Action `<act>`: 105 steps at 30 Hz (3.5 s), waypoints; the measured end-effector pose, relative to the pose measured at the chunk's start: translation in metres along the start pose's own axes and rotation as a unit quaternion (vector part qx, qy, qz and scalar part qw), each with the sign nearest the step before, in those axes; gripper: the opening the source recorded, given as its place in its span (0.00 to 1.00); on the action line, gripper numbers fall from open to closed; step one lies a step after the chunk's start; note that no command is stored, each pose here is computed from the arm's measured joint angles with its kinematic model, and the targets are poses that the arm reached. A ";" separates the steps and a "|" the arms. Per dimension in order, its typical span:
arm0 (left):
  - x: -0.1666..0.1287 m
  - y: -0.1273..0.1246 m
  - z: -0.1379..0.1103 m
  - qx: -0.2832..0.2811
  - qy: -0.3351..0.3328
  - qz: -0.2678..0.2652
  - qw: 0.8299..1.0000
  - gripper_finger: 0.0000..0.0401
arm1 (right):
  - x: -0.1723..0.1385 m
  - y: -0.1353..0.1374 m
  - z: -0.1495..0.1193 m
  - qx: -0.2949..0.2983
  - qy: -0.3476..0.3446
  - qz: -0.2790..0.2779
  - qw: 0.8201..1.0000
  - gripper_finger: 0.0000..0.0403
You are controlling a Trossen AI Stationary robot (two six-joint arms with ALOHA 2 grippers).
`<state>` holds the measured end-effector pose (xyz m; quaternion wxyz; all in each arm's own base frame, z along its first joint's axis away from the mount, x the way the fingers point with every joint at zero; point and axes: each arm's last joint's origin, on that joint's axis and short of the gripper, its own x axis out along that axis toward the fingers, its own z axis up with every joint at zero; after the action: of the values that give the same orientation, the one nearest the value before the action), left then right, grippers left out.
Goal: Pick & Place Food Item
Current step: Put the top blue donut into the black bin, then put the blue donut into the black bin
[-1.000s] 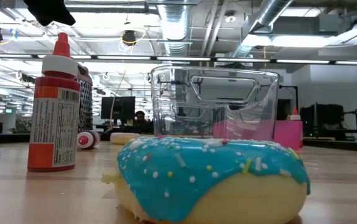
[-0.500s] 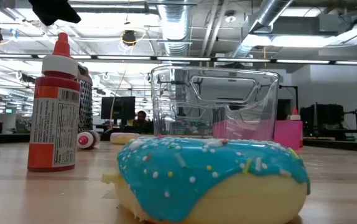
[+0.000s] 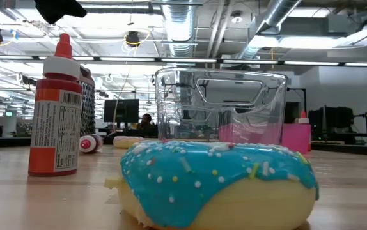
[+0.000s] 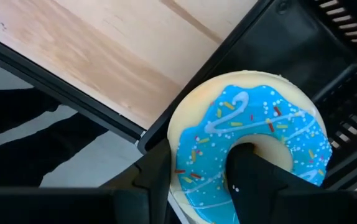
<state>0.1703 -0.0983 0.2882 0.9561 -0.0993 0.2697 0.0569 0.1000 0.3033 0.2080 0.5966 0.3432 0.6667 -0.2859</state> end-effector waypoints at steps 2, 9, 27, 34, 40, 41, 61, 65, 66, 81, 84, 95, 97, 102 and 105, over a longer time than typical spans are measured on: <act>0.000 0.000 0.001 -0.002 -0.002 -0.002 1.000 0.53 | 0.000 -0.001 -0.002 -0.008 0.001 -0.001 1.000 0.33; 0.000 0.000 0.001 -0.002 -0.003 -0.002 1.000 0.53 | 0.001 -0.002 -0.004 -0.057 0.011 -0.005 0.998 0.34; 0.000 -0.001 0.002 -0.008 -0.012 0.001 1.000 0.53 | 0.002 -0.003 -0.012 -0.121 0.043 0.003 0.992 0.46; 0.000 -0.001 0.002 -0.008 -0.012 0.000 1.000 0.53 | 0.001 -0.003 -0.011 -0.118 0.042 0.001 0.992 0.49; 0.000 -0.001 0.002 -0.009 -0.012 0.001 1.000 0.53 | 0.000 0.004 0.004 -0.109 0.038 -0.006 0.993 0.49; 0.000 0.000 0.002 -0.010 -0.013 0.002 1.000 0.53 | -0.001 0.007 0.009 -0.104 0.037 -0.007 0.994 0.49; 0.000 -0.004 0.001 -0.013 0.019 -0.056 0.998 0.57 | -0.088 0.048 0.130 -0.068 -0.160 0.256 0.951 0.50; -0.003 -0.010 0.002 -0.018 0.022 -0.099 0.995 0.59 | -0.091 0.077 0.151 -0.088 -0.155 0.342 0.923 0.49; -0.004 -0.011 0.002 -0.017 0.025 -0.111 0.993 0.59 | -0.090 0.083 0.155 -0.089 -0.152 0.356 0.918 0.48; -0.023 -0.034 -0.010 -0.009 0.011 -0.153 0.988 0.58 | -0.082 0.165 0.163 -0.112 -0.137 0.415 0.892 0.46; -0.024 -0.037 -0.010 -0.015 0.003 -0.163 0.987 0.58 | -0.084 0.187 0.169 -0.142 -0.145 0.377 0.903 0.46; -0.030 -0.045 -0.010 0.012 -0.010 -0.193 0.981 0.58 | -0.072 0.231 0.170 -0.138 -0.140 0.188 0.962 0.45; -0.031 -0.045 -0.011 0.021 -0.010 -0.196 0.980 0.58 | -0.057 0.232 0.179 -0.104 -0.120 0.169 0.973 0.45; -0.033 -0.048 -0.012 0.046 -0.012 -0.218 0.975 0.58 | -0.042 0.229 0.194 -0.001 -0.082 0.151 0.985 0.45; -0.035 -0.049 -0.012 0.055 -0.010 -0.231 0.971 0.58 | -0.041 0.233 0.200 0.037 -0.086 0.170 0.981 0.45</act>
<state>0.1431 -0.1506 0.3046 0.9501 -0.1054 0.2328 -0.1790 0.4084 0.2801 0.2307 0.6786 0.4472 0.5338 -0.2335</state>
